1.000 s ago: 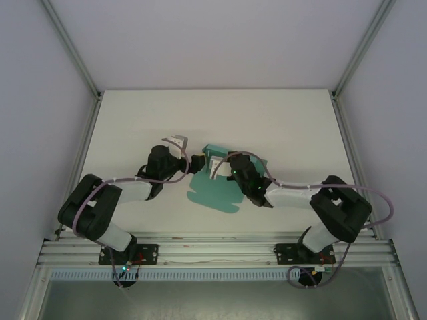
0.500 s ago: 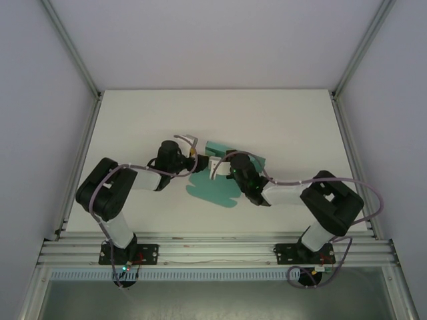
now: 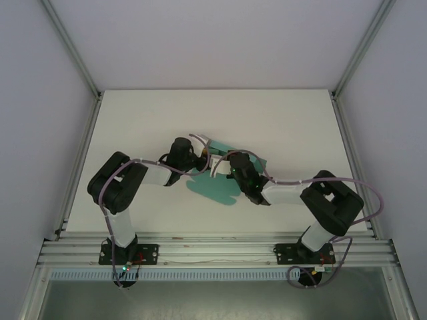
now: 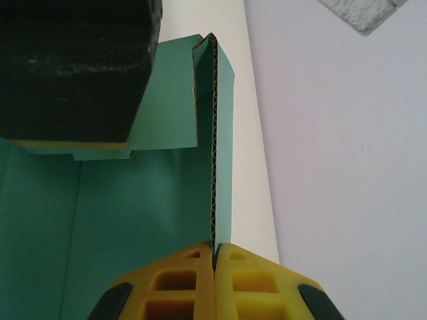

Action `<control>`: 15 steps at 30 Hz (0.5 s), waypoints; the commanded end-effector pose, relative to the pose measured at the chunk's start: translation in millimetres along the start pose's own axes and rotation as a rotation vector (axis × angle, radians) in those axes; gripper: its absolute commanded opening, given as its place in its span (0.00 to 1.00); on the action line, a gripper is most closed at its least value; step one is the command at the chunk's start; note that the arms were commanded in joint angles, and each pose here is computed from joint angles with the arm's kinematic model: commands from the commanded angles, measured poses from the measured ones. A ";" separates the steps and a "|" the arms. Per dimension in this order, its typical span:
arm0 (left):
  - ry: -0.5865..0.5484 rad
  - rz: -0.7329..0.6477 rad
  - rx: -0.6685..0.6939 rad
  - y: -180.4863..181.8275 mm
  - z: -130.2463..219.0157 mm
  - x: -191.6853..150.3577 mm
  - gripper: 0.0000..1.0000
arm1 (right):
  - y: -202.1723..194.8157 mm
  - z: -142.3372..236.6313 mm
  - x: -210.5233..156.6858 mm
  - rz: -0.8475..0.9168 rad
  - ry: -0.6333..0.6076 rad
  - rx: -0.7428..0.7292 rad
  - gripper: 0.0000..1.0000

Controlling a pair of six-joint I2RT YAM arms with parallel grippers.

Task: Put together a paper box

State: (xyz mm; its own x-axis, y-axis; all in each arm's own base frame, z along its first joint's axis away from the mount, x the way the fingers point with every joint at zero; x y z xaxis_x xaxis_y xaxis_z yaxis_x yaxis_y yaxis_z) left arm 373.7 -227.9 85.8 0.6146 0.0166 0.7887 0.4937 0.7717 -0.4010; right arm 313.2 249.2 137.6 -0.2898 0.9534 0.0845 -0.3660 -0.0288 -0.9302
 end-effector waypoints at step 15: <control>-0.205 0.074 0.221 -1.3 -14.1 35.3 0.23 | 22.2 -1.2 27.2 -0.209 -0.082 0.231 0.00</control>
State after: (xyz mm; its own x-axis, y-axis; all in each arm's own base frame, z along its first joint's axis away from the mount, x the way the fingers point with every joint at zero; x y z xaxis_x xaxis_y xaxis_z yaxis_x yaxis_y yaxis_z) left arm 384.8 -230.2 89.3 0.5889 0.1032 0.8016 0.3639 0.8518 -0.3770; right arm 318.7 254.1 144.0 -0.1980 0.9551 0.2205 -0.4638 0.1069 -0.8795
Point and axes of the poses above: each hand's point on the last joint's axis, 136 mm out from that joint toward the fingers, its own z axis back along the fingers, its own y axis along the line the jaws close on, x = y × z, the point moved 4 cm from there along z, back along the fingers, and after that the axes turned 12 degrees about z, right-handed, at the moved point
